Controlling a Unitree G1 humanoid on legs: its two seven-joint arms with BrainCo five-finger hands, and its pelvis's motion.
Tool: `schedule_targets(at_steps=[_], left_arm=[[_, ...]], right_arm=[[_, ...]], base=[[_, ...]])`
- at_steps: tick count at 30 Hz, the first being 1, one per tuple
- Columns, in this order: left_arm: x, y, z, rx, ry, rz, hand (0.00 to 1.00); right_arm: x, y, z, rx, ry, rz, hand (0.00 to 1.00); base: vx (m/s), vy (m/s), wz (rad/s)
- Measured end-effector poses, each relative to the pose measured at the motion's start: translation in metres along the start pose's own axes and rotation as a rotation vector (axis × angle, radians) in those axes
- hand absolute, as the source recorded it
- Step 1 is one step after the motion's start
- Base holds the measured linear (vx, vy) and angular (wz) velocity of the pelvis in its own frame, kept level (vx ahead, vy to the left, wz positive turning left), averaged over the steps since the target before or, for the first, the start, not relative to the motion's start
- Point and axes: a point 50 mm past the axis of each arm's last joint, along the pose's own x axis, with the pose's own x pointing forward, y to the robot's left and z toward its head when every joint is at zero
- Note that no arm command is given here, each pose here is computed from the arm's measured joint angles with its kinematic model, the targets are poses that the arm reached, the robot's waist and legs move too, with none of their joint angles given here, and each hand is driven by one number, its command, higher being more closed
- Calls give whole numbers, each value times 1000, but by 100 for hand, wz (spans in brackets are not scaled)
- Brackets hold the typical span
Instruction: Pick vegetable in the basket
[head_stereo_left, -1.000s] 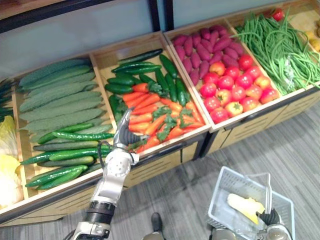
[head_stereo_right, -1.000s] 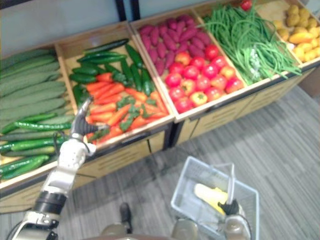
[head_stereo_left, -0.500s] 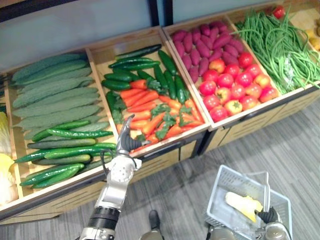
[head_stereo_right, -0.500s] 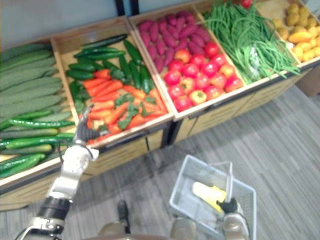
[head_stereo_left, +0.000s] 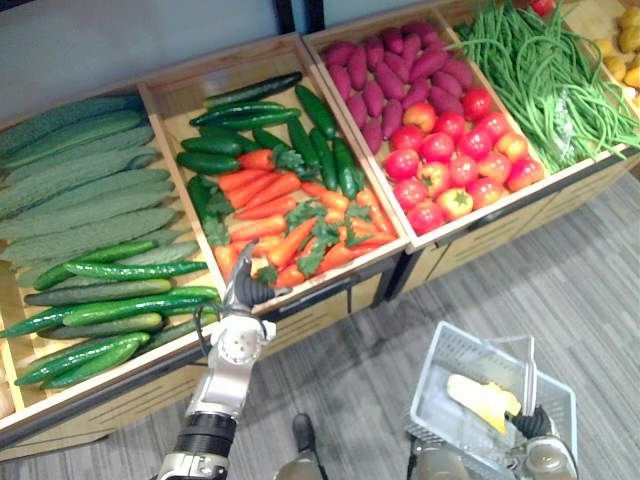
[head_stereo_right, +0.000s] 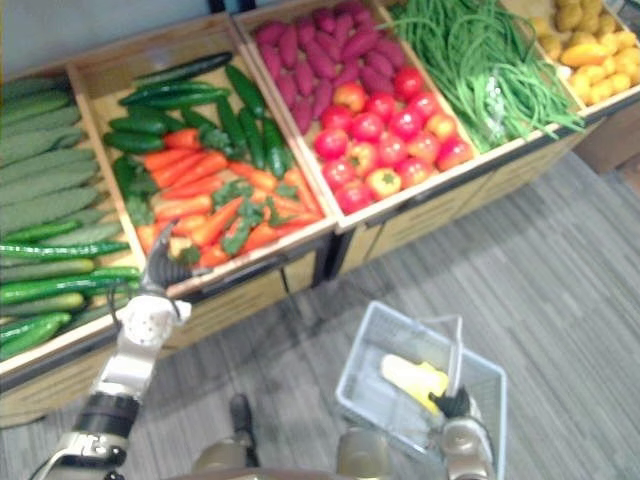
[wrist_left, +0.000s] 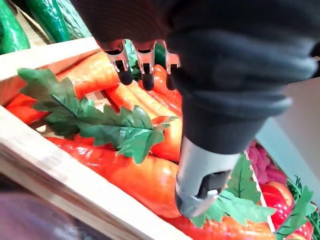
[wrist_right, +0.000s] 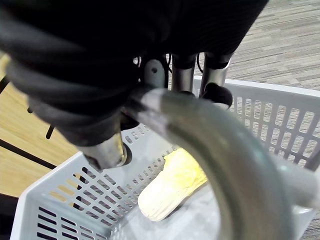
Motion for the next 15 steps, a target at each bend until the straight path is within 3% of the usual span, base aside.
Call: schedule_targets(at_steps=[15], left_arm=[[18, 6, 20, 65, -47, 33, 0]], right_arm=[[2, -3, 10, 8, -34, -15, 100]], base=[[0, 0, 0]])
